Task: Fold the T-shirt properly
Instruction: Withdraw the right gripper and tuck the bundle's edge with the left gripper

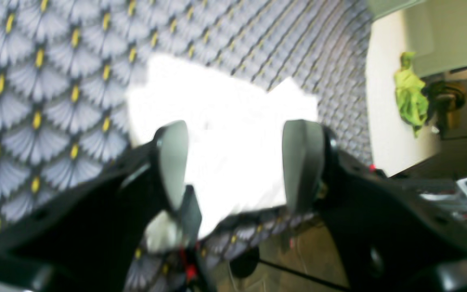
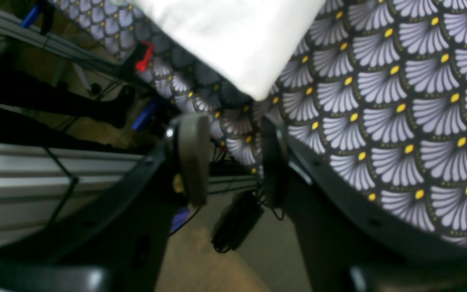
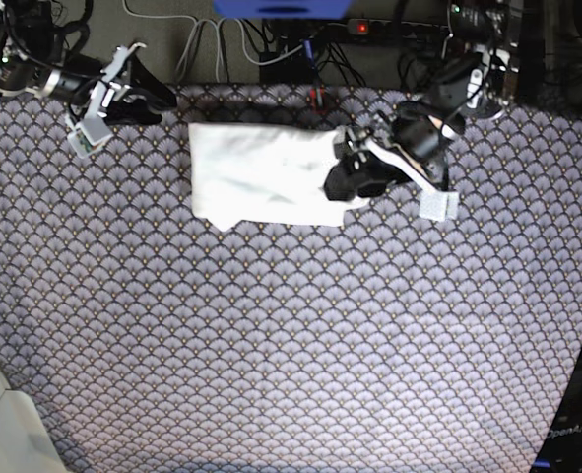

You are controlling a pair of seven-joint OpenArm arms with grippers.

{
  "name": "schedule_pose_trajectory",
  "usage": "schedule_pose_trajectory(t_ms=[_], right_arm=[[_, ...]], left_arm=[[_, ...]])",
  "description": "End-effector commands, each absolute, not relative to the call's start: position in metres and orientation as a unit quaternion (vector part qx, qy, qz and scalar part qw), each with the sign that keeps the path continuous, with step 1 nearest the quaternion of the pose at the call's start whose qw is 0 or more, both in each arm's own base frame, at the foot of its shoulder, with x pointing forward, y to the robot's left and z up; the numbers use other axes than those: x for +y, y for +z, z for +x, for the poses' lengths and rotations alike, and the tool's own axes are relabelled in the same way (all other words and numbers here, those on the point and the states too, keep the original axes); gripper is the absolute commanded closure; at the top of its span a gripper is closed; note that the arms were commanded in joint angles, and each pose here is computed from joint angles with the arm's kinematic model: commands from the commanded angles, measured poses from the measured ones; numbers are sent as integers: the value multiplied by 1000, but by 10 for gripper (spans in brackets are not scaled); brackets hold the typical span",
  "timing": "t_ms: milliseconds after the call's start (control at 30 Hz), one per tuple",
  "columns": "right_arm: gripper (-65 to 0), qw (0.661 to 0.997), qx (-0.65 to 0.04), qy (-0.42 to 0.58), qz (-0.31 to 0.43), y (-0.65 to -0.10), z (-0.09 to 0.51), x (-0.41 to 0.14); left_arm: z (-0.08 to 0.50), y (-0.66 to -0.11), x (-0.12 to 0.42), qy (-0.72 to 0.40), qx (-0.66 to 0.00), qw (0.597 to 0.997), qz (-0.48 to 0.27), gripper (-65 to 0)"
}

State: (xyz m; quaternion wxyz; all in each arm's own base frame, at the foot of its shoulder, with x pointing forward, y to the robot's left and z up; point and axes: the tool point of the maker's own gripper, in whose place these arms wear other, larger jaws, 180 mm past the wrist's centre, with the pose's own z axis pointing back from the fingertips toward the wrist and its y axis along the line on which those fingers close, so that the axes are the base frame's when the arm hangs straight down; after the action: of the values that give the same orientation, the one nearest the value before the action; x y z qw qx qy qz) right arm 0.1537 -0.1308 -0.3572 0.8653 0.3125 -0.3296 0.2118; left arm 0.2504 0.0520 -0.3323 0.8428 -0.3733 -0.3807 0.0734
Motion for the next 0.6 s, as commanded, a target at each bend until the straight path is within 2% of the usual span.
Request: schedule_pose_trajectory(t_ms=[0,567], right_arm=[[-198,855,-344,216,321,-347,157,-129],[-198,854,-348,218,320,-346,161,-130]], left_arm=[[253,-329,53,73,-387,838,-377,-359],[264,-384,63,116,-339,863,-357,-359]])
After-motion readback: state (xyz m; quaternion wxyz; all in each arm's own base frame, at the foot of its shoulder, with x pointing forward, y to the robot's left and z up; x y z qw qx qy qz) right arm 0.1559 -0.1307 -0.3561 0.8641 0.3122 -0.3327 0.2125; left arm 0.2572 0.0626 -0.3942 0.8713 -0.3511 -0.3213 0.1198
